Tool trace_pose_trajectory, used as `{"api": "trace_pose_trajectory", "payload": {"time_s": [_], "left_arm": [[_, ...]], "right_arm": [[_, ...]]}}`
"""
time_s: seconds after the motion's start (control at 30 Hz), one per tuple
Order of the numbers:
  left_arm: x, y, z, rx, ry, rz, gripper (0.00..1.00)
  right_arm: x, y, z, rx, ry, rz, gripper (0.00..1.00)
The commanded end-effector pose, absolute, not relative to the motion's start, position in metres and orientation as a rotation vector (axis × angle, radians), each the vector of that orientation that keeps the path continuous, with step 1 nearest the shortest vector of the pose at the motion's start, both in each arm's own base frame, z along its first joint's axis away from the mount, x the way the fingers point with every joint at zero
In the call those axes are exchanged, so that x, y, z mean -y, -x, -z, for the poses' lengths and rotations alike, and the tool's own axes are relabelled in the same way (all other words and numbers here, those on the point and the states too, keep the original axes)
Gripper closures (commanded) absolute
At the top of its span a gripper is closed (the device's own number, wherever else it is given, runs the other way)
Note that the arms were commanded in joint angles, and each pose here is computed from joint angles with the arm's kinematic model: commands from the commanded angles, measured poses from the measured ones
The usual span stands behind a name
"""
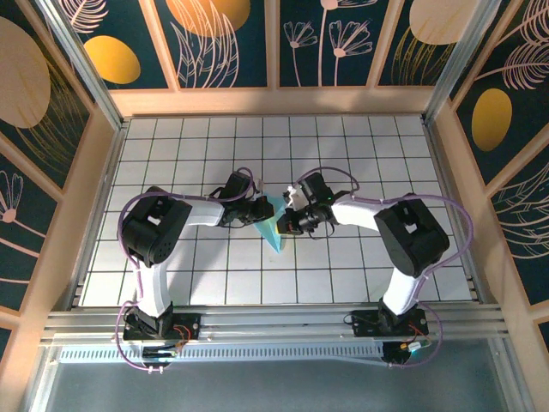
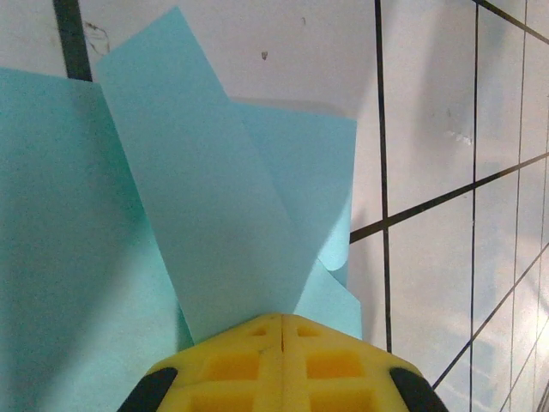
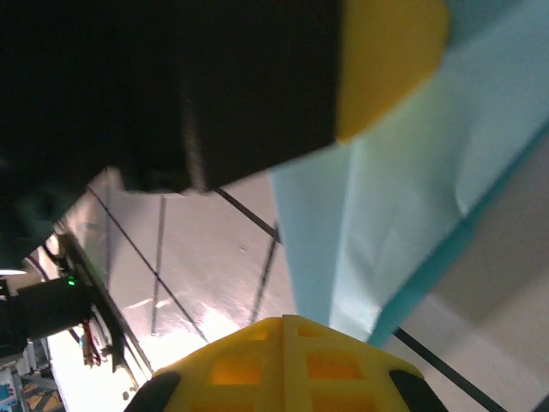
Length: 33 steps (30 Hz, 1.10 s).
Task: Fold a paper plane with a square sheet of paper (fold left side to right side)
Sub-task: Fourth fold the wing at the center of the table.
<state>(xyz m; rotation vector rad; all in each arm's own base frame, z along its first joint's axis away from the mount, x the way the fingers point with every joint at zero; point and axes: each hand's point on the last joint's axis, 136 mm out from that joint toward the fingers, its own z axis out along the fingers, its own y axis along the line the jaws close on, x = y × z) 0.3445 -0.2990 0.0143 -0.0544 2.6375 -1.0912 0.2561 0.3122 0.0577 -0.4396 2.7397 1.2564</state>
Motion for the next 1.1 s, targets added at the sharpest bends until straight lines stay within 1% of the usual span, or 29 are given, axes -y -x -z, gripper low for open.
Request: {"api": "trace_pose_trajectory", "payload": {"time_s": [0.0,0.43,0.77,0.9,1.07], "left_arm": [[0.278,-0.335,0.014,-2.716,0.147,0.971,1.0],[0.277,-0.333,0.014,-2.717,0.152,0.976,1.0],[0.277,-0.334,0.014,-2.715,0.152,0.974,1.0],[0.277,-0.334,0.015,-2.718,0.155,0.971,1.0],[0.275,-0.334,0.016,-2.722,0.165,0.958,1.0]], "right_arm": [[-0.32,-0.259,-0.067,-2.697,0.435,-1.34,1.0],[-0.336,-0.265,-0.04,-2.712,0.37,-1.366,1.0],[-0.33,-0.269,-0.017,-2.771,0.327,-1.263,1.0],[-0.323,-0.264,-0.008,-2.81,0.325,-1.213,1.0],[-0.32,-0.251,-0.003,-2.857,0.346,-1.218,1.0]]}}
